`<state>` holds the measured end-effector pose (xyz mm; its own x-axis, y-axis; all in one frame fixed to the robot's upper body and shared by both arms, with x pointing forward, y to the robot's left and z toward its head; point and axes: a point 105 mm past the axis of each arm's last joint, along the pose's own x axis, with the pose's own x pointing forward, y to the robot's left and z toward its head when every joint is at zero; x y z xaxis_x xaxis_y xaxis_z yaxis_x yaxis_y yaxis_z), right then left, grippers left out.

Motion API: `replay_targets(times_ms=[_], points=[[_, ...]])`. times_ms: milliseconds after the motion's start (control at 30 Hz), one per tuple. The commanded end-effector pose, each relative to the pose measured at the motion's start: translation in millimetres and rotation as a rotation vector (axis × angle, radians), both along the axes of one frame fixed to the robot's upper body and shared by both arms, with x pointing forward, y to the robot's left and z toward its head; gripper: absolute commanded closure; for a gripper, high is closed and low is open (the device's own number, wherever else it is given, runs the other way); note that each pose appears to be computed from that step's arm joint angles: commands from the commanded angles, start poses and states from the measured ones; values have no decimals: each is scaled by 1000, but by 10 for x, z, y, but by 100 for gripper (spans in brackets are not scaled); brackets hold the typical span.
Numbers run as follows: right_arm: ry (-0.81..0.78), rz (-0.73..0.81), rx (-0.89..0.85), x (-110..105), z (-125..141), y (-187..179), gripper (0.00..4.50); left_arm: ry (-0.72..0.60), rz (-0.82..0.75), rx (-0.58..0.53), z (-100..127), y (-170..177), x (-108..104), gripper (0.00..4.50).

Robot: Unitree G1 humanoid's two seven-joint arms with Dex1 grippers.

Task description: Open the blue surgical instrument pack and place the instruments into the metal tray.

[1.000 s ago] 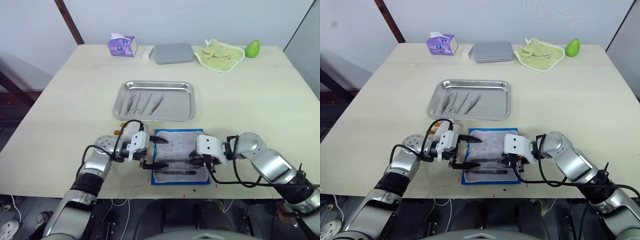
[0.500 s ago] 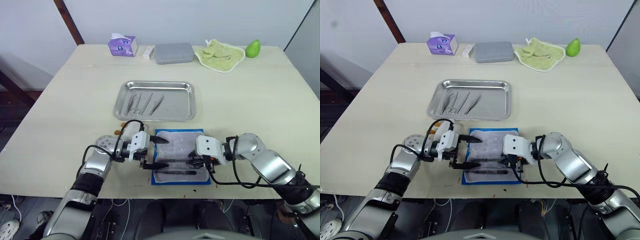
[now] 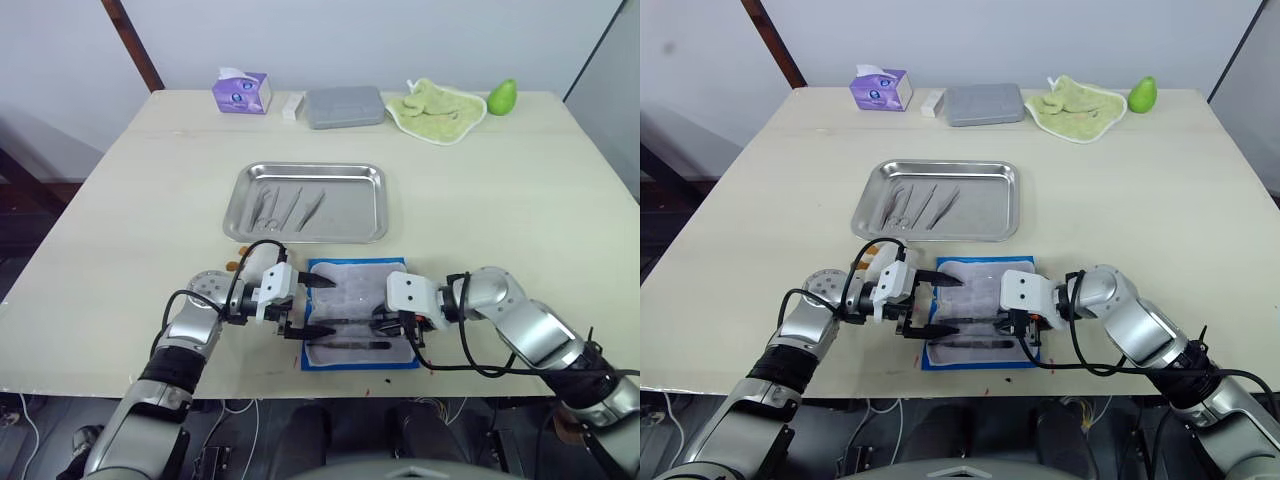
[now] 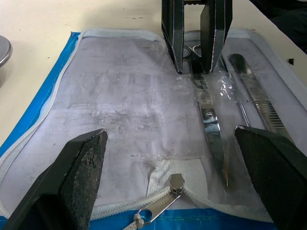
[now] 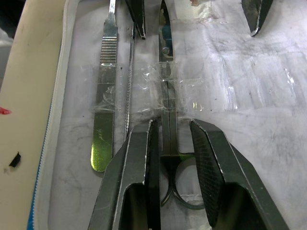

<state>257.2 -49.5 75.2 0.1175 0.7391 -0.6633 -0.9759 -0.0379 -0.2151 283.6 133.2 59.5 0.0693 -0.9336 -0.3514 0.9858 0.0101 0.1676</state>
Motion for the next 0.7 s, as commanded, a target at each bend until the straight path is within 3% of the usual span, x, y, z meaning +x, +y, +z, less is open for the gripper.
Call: replay_targets(times_ms=[33, 367, 700], points=[[73, -65, -153, -17, -343, -224, 437, 109, -2, 81, -275, 64, -135, 0], [68, -53, -77, -55, -37, -114, 445, 104, 6, 79, -278, 47, -118, 0], [22, -63, -70, -34, 101, -111, 445, 102, 6, 83, -291, 29, -108, 0]])
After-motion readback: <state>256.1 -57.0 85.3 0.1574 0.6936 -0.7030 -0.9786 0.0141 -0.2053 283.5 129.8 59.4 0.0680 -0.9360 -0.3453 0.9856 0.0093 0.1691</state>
